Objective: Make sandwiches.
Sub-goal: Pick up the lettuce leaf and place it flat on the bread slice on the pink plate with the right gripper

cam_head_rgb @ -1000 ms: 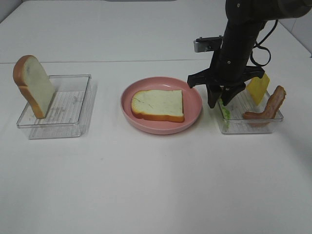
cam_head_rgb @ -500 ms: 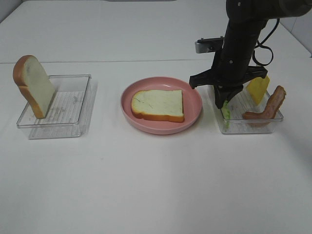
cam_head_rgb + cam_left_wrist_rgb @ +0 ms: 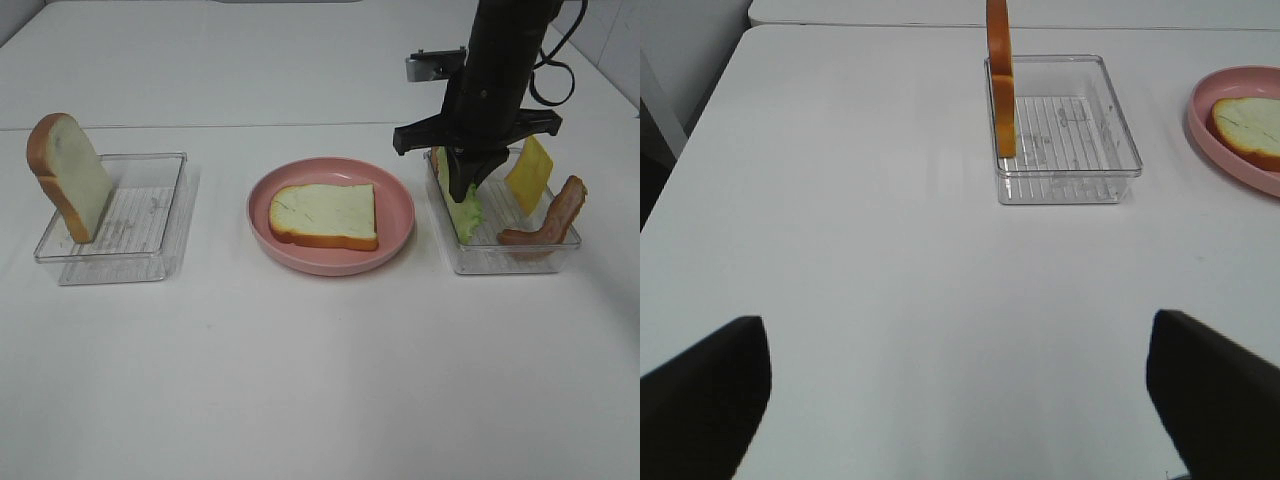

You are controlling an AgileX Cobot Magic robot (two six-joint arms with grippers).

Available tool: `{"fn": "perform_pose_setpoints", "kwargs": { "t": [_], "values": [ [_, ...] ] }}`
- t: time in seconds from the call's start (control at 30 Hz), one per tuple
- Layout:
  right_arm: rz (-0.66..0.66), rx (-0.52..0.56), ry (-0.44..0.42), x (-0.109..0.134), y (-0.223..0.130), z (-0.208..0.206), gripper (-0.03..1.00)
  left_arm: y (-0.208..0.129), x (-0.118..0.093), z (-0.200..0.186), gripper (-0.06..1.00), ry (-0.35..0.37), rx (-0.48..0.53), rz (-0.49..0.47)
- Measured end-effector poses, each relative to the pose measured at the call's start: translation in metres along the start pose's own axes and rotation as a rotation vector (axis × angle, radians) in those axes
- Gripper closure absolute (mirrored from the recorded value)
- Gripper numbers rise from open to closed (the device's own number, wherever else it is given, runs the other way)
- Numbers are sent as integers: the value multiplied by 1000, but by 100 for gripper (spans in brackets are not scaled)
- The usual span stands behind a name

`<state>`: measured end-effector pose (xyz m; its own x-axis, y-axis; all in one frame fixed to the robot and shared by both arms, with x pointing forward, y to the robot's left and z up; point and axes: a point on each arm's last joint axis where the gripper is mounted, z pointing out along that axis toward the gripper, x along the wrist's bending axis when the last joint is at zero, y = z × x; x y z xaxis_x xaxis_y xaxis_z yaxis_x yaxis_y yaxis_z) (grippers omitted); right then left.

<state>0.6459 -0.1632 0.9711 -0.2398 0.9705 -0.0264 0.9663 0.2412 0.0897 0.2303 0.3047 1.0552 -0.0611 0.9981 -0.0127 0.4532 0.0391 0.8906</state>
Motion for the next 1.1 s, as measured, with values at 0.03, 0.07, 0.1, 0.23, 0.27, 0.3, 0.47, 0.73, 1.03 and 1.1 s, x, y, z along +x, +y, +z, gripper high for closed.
{"fn": "perform_pose_setpoints", "kwargs": {
  "t": [0.03,0.07,0.1,0.23,0.27,0.3,0.47,0.73,1.03,1.1],
  "values": [
    [0,0,0,0,0,0,94,0,0,0,1,0,0,0],
    [9,7,24,2,-4,-10,94,0,0,0,1,0,0,0],
    [9,7,24,2,-4,-10,94,0,0,0,1,0,0,0],
    [16,-36,97,6,-10,-41,94,0,0,0,1,0,0,0],
    [13,-50,112,7,-11,-48,94,0,0,0,1,0,0,0],
    [13,-50,112,7,-11,-48,94,0,0,0,1,0,0,0],
    [-3,-135,244,18,-11,-68,94,0,0,0,1,0,0,0],
    [11,-241,613,50,14,-43,94,0,0,0,1,0,0,0],
    [117,-222,668,56,32,13,94,0,0,0,1,0,0,0],
    [126,-223,669,56,33,17,94,0,0,0,1,0,0,0]
  ]
}}
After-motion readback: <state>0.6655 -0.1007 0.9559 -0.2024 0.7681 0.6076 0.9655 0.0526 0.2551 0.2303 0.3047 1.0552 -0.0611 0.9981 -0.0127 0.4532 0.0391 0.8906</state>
